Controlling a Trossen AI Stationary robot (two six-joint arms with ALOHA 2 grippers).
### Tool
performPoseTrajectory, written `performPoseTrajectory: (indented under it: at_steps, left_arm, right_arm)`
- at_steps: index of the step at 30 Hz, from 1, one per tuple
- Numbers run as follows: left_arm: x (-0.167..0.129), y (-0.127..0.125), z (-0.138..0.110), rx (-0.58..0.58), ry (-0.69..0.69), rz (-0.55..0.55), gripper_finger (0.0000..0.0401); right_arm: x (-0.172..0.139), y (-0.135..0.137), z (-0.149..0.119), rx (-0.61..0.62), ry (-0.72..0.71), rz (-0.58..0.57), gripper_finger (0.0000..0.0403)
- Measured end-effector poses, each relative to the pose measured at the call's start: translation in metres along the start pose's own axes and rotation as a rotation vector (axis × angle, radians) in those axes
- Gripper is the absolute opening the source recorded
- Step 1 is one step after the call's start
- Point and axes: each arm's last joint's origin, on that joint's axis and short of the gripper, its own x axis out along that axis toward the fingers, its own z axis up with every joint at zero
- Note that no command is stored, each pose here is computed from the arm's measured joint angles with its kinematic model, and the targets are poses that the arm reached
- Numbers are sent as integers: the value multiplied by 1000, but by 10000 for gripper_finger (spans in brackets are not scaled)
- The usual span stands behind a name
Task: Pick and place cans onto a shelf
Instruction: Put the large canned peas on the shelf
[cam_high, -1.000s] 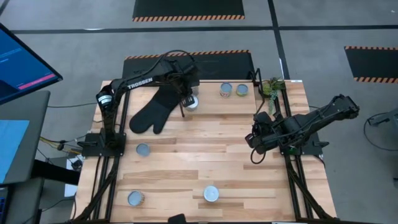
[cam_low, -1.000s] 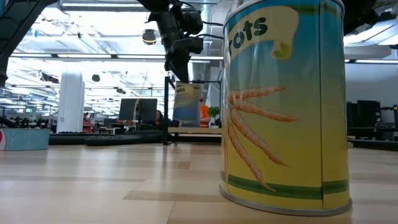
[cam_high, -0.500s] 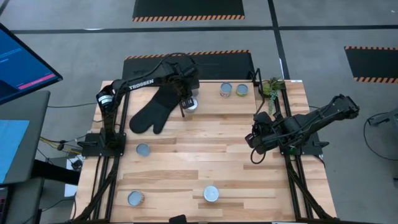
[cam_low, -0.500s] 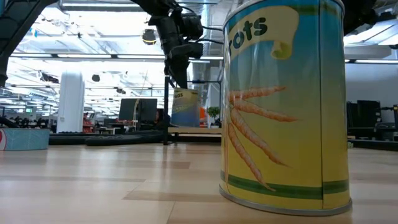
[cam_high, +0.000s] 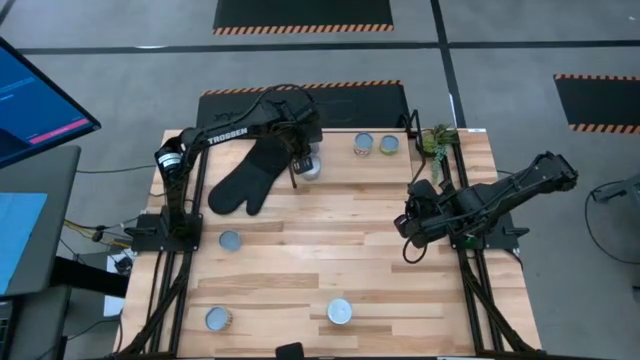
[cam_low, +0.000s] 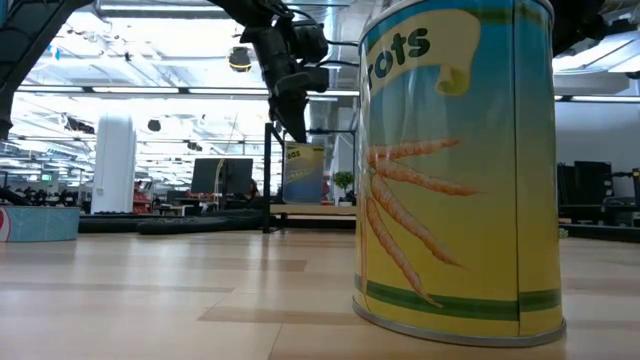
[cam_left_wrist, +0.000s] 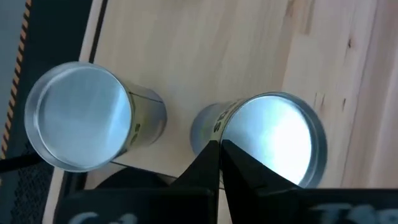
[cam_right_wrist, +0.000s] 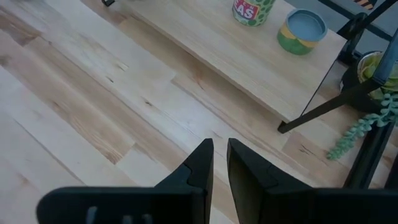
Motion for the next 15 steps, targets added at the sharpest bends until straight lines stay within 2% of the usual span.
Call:
performPoseTrajectory:
  at_steps: [15]
  left_arm:
    - [0, 4, 1, 40, -14, 32, 7]
  right_arm:
    - [0, 0, -1, 0, 22, 9, 70]
